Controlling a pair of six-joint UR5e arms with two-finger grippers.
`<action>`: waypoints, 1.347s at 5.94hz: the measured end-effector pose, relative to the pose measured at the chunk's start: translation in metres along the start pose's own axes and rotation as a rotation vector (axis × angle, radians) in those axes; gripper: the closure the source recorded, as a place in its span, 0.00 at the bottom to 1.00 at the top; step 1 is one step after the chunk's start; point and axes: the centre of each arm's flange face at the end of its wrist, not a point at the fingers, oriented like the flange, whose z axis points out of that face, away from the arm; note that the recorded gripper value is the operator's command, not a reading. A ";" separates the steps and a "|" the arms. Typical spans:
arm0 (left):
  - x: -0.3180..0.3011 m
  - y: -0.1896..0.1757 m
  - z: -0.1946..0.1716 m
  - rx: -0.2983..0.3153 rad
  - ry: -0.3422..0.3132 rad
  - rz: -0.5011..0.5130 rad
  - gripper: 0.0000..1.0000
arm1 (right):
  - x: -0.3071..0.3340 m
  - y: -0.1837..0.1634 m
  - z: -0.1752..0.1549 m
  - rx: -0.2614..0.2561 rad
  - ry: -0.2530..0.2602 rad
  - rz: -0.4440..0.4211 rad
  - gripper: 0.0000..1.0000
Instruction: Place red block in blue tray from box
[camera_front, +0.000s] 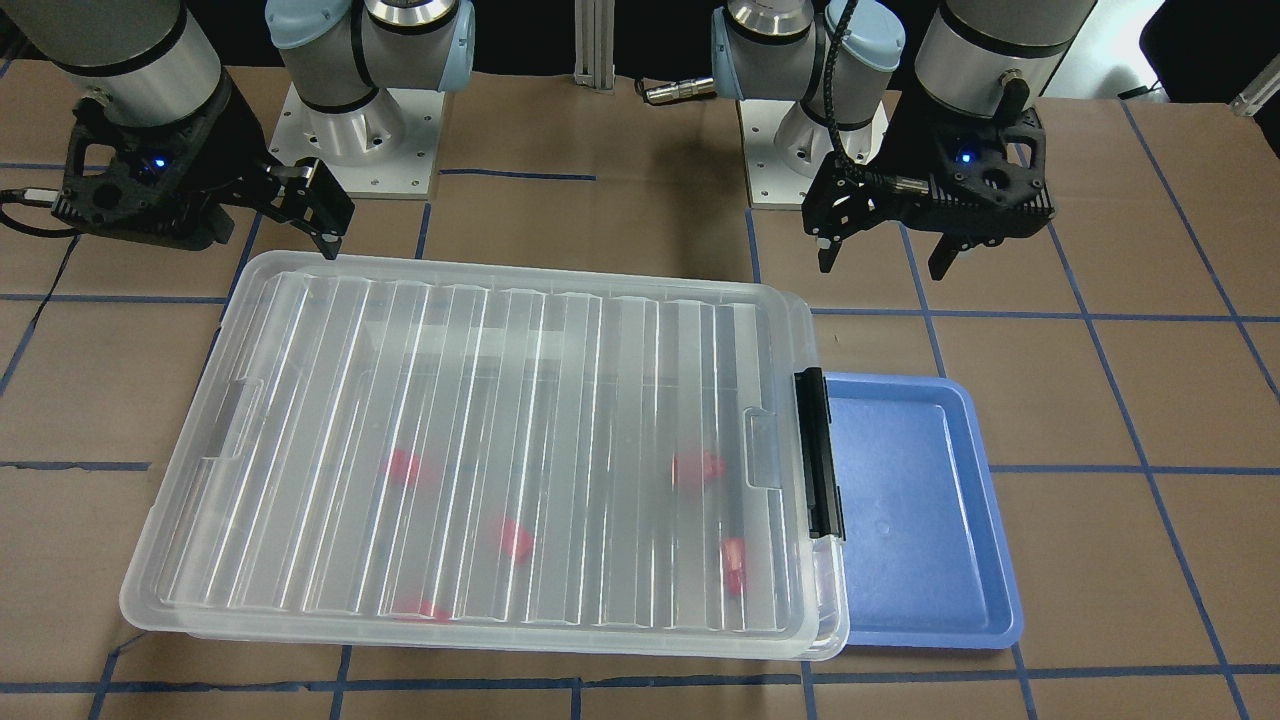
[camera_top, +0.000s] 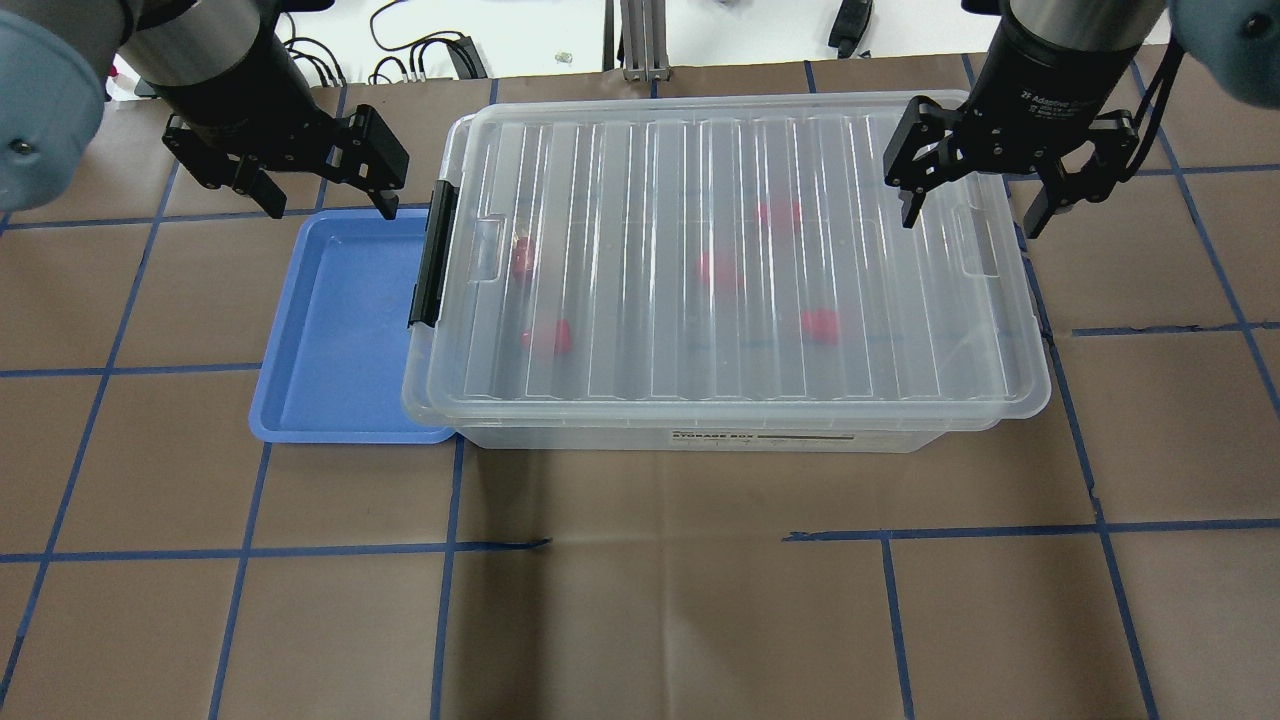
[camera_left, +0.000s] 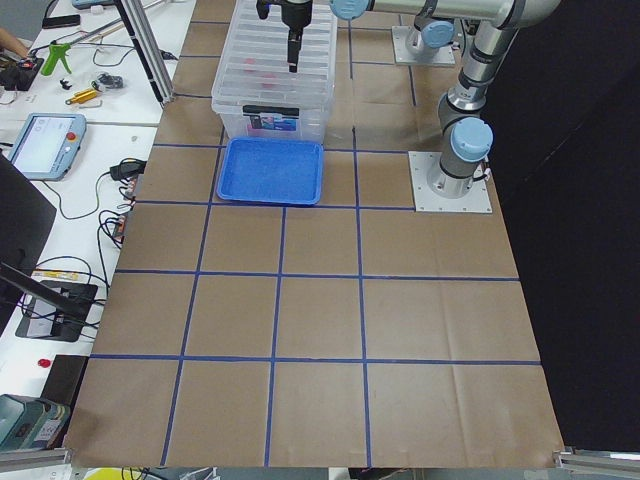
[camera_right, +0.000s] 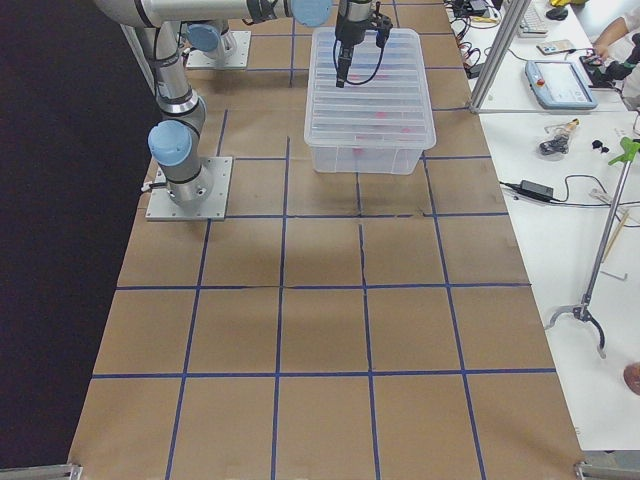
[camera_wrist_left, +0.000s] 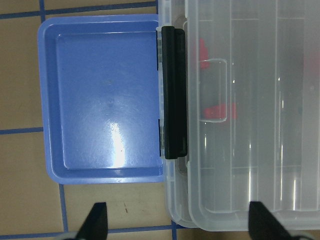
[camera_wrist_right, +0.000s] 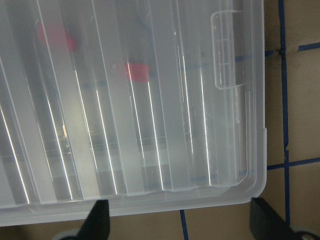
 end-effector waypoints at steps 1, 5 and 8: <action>0.000 0.000 0.000 0.000 0.000 0.000 0.02 | -0.001 0.000 0.000 0.001 0.000 -0.001 0.00; -0.001 0.000 0.000 0.000 0.003 -0.002 0.02 | -0.001 -0.002 0.002 0.002 0.000 -0.016 0.00; -0.001 0.000 0.000 0.000 0.003 -0.002 0.02 | 0.049 -0.043 0.036 -0.007 -0.012 -0.031 0.00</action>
